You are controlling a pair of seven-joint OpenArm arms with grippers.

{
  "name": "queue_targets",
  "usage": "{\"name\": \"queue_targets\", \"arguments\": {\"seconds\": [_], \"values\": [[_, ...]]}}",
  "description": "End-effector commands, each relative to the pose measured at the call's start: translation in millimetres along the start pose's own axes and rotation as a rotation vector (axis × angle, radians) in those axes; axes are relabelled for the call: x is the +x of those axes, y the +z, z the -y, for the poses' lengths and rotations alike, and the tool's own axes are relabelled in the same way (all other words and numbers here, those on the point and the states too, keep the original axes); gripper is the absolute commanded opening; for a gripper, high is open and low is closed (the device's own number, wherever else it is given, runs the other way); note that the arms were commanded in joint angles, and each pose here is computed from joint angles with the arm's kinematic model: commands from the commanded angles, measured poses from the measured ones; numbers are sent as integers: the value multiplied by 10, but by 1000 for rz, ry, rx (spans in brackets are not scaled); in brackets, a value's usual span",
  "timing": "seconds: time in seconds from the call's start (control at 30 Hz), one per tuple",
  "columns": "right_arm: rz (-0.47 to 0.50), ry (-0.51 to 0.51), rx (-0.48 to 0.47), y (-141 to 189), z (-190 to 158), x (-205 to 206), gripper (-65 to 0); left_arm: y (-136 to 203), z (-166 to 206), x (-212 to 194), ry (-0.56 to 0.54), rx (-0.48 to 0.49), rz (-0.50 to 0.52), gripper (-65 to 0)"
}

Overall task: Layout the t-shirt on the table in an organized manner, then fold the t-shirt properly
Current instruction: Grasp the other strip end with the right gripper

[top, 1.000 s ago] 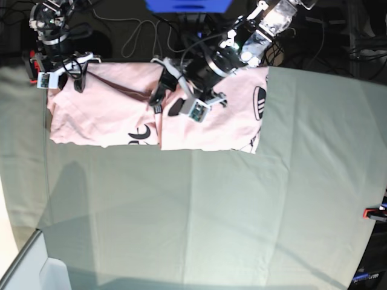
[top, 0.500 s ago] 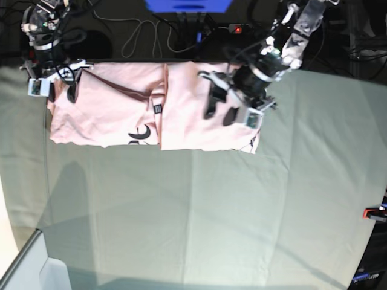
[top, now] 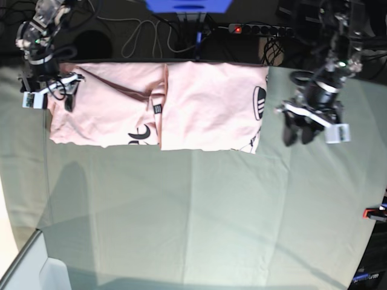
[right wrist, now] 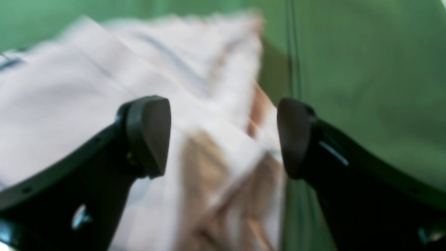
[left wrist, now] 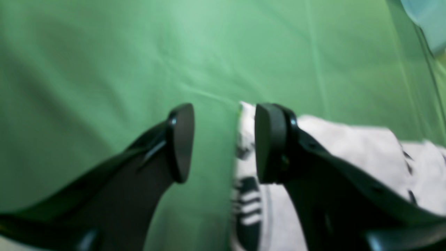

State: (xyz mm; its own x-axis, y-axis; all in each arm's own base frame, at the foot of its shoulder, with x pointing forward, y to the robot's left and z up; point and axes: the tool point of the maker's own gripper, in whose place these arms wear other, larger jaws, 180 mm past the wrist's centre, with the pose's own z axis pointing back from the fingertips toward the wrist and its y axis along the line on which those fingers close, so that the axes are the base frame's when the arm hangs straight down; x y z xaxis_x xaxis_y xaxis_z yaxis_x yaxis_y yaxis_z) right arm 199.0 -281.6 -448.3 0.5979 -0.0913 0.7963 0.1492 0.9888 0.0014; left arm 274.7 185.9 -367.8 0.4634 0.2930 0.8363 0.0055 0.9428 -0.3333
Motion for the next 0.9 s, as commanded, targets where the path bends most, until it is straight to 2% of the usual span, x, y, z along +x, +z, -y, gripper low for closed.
{"name": "queue_targets", "arguments": {"seconds": [0.0, 0.2, 0.37, 0.57, 0.87], "values": [[52, -3, -15, -25, 98, 170, -173, 37, -42, 151, -9, 3, 46, -370], [-12, -5, -15, -87, 178, 60, -173, 101, -303, 318, -4, 73, 92, -370], [-25, -39, 9, -89, -3, -45, -175, 90, -308, 320, -2, 74, 93, -370], [-47, -20, 91, -134, -343, -120, -177, 87, -305, 323, -5, 75, 94, -370], [-42, -14, 96, -155, -350, -88, -183, 102, -324, 315, -10, 78, 91, -370]]}}
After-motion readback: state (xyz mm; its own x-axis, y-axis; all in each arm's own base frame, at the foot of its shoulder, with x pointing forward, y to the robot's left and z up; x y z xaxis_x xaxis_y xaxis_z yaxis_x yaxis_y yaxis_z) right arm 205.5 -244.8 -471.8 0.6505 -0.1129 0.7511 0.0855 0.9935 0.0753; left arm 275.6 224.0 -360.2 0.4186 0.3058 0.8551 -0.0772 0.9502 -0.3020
